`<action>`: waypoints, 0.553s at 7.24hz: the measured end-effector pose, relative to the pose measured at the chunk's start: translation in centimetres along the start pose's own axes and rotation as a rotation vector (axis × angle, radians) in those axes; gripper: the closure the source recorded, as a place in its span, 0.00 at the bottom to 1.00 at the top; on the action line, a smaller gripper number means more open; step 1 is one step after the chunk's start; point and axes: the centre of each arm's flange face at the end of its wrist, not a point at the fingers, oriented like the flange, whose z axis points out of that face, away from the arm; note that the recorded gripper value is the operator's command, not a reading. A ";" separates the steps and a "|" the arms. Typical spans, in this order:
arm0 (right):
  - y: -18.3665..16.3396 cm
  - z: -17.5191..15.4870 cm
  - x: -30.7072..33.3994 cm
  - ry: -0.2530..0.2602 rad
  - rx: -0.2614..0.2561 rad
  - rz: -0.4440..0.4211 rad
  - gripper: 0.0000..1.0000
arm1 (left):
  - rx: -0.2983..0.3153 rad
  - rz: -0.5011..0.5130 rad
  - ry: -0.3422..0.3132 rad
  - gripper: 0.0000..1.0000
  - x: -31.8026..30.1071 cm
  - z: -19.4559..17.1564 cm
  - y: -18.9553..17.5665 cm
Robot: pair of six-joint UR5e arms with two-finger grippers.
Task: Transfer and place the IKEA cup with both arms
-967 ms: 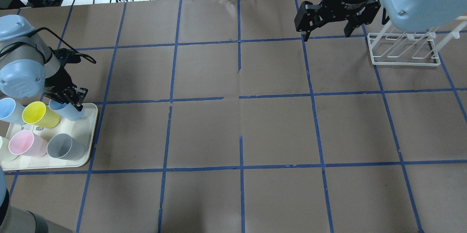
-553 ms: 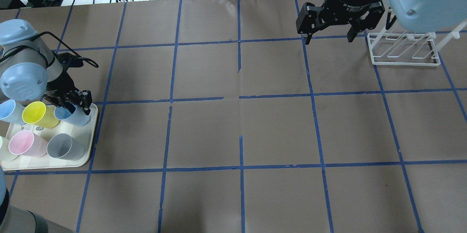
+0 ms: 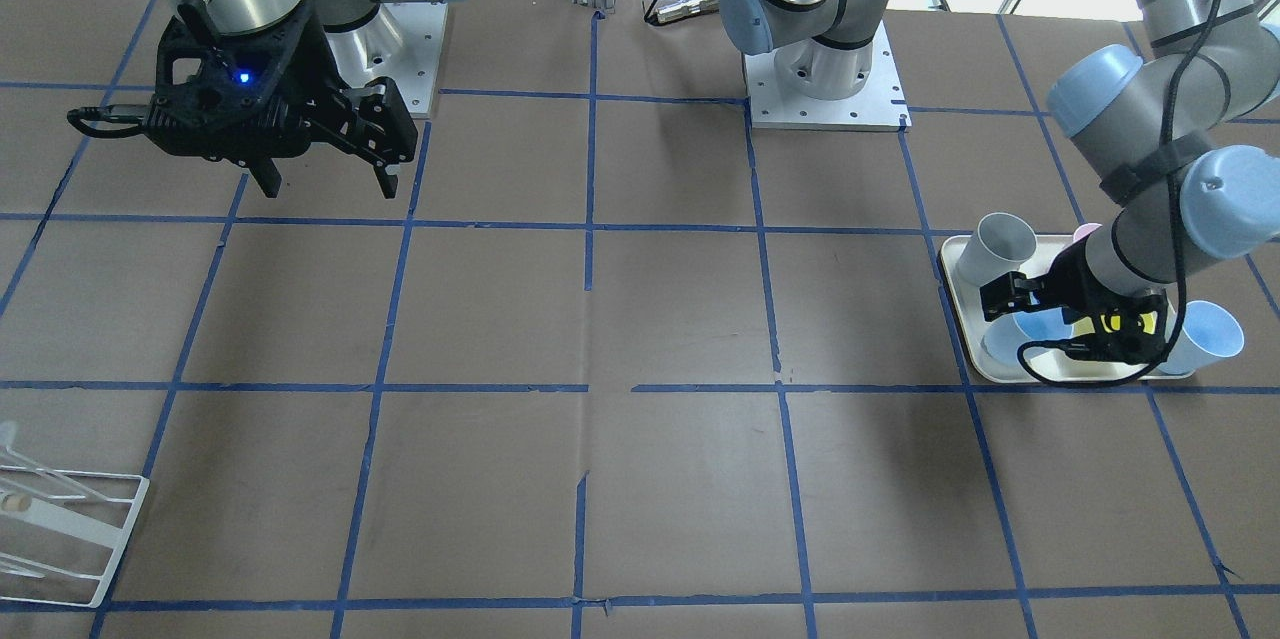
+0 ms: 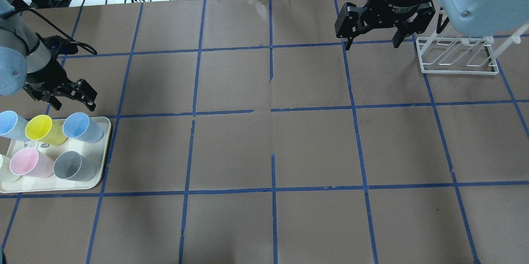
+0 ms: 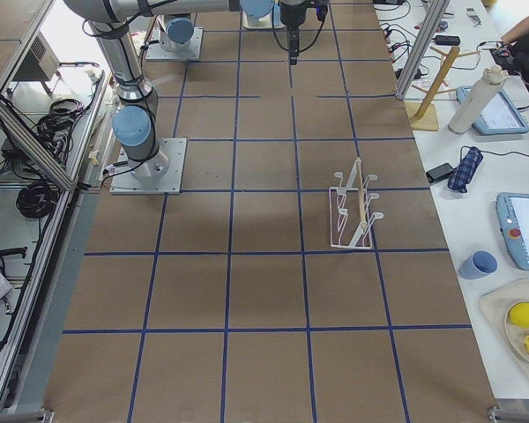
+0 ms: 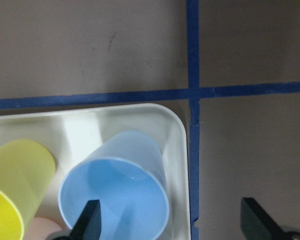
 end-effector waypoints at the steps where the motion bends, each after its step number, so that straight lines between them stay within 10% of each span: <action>1: 0.0 0.0 0.0 0.000 0.000 0.000 0.00 | 0.028 -0.007 0.015 0.00 1.4 -4.2 0.5; 4: 0.0 0.0 0.0 0.000 -0.001 0.000 0.00 | 0.116 -0.036 0.009 0.00 10.8 -14.4 3.6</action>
